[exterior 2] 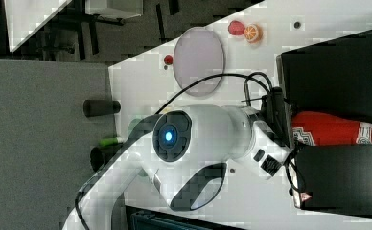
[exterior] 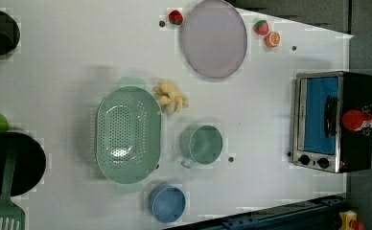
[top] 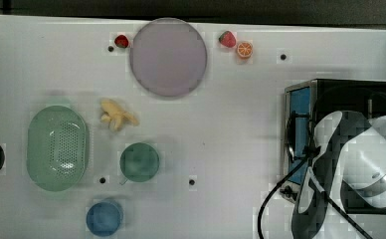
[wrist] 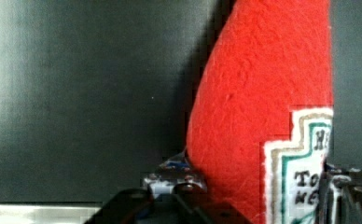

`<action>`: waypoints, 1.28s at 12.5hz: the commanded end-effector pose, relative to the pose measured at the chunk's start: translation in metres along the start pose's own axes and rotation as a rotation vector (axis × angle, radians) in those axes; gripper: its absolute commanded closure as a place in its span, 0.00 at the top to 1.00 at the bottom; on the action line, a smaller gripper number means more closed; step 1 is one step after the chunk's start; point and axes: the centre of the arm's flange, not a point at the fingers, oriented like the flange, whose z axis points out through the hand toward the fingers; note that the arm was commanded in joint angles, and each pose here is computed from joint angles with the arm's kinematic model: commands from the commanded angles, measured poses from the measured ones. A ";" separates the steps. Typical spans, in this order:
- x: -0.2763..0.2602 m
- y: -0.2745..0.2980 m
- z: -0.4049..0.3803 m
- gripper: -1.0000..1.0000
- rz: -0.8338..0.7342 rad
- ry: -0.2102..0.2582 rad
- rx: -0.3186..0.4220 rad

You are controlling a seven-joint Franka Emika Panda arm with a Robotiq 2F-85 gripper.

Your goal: Pick Ketchup from oven and place it on table.

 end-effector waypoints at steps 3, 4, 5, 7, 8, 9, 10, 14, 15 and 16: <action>-0.046 -0.037 -0.127 0.61 -0.111 0.010 0.084; -0.106 -0.066 -0.159 0.61 -0.233 0.004 0.114; -0.146 -0.081 -0.168 0.61 -0.306 0.000 0.135; -0.227 -0.105 -0.167 0.61 -0.449 -0.022 0.134; -0.254 -0.110 -0.162 0.61 -0.497 -0.032 0.126; -0.309 -0.115 -0.146 0.61 -0.588 -0.056 0.098; -0.329 -0.114 -0.136 0.61 -0.621 -0.067 0.078; -0.363 -0.097 -0.064 0.61 -0.672 -0.082 0.022; -0.360 -0.092 -0.047 0.61 -0.669 -0.072 0.022; -0.358 -0.086 -0.028 0.61 -0.666 -0.064 0.020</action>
